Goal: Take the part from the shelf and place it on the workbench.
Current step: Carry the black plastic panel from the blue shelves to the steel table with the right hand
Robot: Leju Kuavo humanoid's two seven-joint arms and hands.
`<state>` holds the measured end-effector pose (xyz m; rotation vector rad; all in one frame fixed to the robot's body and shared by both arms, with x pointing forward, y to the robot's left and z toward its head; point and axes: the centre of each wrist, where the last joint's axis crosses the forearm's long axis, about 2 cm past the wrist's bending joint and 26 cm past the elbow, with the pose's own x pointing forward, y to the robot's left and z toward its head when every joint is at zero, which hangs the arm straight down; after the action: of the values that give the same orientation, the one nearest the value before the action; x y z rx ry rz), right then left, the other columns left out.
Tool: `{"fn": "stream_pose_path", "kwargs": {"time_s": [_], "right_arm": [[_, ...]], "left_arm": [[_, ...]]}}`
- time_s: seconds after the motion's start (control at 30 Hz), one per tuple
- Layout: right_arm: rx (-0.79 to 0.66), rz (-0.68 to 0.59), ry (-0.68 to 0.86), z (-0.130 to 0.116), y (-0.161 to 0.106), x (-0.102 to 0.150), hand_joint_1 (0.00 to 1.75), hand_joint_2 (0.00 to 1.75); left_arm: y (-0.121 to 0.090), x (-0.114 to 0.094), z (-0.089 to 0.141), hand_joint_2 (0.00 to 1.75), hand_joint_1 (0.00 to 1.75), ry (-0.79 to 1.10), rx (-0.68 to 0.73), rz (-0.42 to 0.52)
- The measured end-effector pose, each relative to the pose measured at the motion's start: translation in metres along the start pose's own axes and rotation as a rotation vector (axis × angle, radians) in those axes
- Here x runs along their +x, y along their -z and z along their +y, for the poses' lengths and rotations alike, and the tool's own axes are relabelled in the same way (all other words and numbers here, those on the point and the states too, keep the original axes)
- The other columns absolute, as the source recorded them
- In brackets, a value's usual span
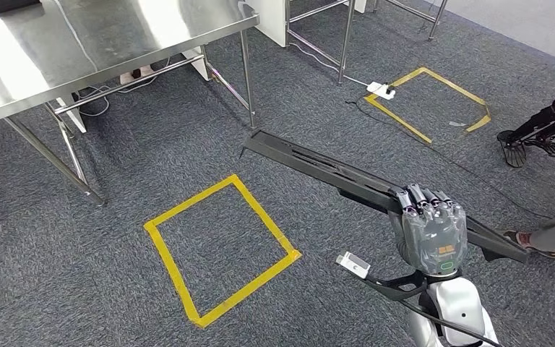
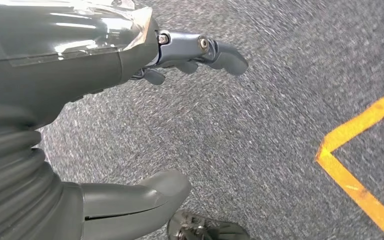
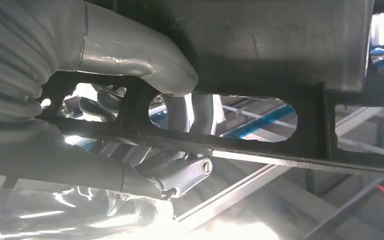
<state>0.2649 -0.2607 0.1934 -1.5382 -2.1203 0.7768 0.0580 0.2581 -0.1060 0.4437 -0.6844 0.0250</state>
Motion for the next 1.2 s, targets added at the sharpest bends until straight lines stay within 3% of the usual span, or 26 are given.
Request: {"fn": "stream_pose_path", "kwargs": {"time_s": [1.2], "right_arm": [[0.001, -0.001, -0.004, 0.0031, -0.0014, -0.004, 1.75, 1.75]], "left_arm": [[0.0011, 0.0026, -0.0013, 1.75, 0.0, -0.015, -0.011, 0.019]]}}
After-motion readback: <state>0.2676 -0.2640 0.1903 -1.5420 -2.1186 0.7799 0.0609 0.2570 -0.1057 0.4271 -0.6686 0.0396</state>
